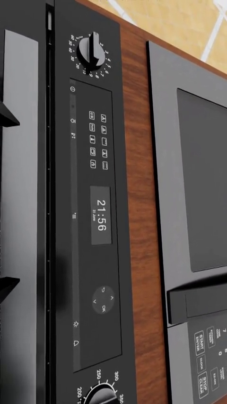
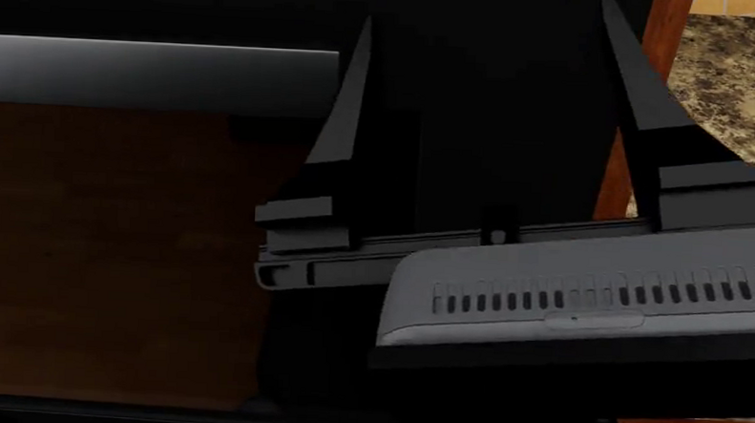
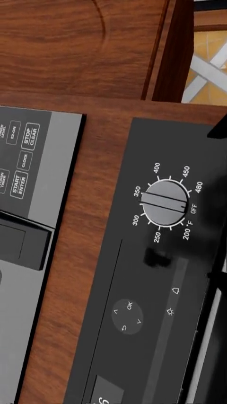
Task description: Press the start button on the microwave
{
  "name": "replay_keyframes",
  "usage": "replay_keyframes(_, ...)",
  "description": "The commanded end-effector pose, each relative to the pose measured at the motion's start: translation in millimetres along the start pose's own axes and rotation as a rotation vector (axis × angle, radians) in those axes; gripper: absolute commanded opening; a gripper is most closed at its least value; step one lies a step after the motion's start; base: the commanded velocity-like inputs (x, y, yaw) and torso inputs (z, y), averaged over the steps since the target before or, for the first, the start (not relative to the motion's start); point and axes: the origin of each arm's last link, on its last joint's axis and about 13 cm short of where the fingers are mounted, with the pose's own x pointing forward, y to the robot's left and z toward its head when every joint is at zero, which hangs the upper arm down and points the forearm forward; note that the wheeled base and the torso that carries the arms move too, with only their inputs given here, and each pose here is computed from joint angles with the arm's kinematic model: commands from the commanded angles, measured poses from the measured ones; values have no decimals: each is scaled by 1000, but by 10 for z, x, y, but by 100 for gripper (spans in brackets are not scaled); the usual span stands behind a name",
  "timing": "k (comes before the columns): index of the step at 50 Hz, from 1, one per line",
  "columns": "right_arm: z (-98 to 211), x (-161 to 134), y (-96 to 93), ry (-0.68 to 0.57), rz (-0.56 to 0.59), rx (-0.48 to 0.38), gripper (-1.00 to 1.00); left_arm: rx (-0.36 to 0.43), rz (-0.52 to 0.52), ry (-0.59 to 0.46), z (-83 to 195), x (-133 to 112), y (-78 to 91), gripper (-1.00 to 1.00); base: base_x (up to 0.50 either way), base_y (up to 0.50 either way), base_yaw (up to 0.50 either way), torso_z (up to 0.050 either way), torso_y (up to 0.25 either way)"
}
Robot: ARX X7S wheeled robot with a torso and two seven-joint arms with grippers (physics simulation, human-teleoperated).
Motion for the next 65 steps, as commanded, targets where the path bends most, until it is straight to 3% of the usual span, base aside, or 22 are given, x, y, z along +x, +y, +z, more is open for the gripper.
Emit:
replay_keyframes(1,326,390,-188,-23,9,48,100,-2,4,4,-22,-7,13,100,0,0,0,0,0)
replay_keyframes(8,620,739,-308,-35,18,18,100,4,10,5,-32,-27,39,100,0,0,0,0,0)
replay_keyframes(22,1106,1146,-440,-40,47,-23,100,7,10,2,-20,-13,40,100,0,0,0,0,0)
replay_keyframes(28,1250,1376,-523,-31,51,0,100,8,9,-2,-21,-1,41,100,0,0,0,0,0)
replay_keyframes(29,1282,1426,-532,-28,56,6,-100,8,10,-3,-19,1,42,100,0,0,0,0,0)
replay_keyframes(57,1661,1786,-581,76,124,-3,-100,6,16,-2,-29,-4,54,100,0,0,0,0,0)
replay_keyframes(65,1673,2054,-643,80,114,23,-100,6,14,-1,-30,-13,51,100,0,0,0,0,0)
